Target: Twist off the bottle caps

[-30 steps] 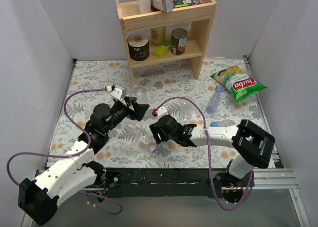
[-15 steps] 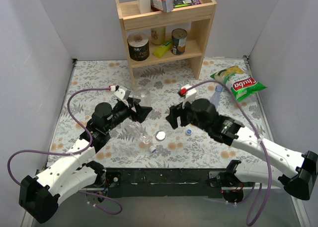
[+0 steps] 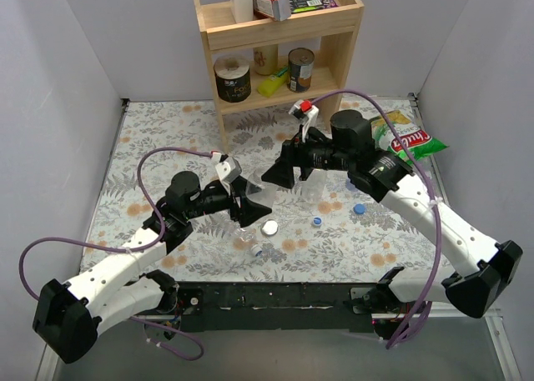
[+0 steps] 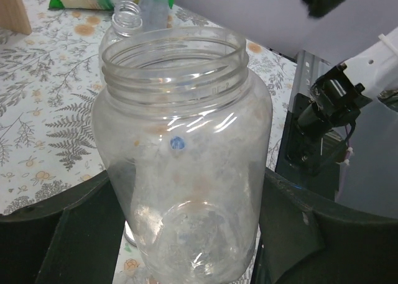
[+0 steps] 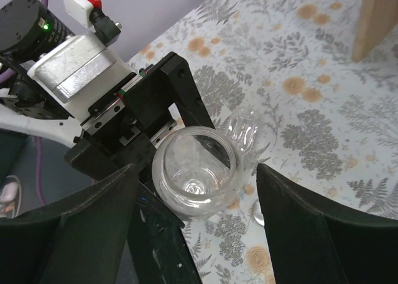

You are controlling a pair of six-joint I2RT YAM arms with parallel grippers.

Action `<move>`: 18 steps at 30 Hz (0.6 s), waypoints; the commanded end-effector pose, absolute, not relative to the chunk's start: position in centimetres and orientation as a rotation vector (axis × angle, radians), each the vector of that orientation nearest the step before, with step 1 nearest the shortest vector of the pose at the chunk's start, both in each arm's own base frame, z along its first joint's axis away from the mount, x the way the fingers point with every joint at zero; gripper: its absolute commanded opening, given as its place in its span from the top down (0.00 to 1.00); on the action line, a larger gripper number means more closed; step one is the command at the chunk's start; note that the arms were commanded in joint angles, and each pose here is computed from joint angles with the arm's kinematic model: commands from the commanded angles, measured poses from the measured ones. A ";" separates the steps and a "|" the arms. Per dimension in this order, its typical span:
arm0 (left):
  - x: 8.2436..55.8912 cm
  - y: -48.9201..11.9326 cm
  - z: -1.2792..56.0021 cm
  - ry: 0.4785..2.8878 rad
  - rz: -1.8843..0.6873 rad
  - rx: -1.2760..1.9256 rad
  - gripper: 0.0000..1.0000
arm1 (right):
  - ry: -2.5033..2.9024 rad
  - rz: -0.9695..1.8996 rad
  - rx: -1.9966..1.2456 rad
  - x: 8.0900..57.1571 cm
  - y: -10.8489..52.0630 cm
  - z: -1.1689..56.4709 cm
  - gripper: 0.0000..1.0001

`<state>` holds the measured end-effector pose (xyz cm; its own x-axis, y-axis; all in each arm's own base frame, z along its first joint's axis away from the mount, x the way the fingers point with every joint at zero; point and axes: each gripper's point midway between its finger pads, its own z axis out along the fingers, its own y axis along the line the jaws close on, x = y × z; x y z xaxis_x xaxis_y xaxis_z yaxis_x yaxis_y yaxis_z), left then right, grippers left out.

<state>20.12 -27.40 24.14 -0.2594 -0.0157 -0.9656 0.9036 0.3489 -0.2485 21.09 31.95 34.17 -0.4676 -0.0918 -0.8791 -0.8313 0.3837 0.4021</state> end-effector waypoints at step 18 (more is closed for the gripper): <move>19.1 -28.2 25.5 1.500 -1.091 0.905 0.54 | 1.939 1.297 -0.985 18.0 35.4 30.1 0.17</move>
<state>18.70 -28.09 23.47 -0.2482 0.0321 -0.9682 0.9266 0.2992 -0.2277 18.96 34.80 30.74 -0.5540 -0.1938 -0.8096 -0.8251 0.2571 0.5031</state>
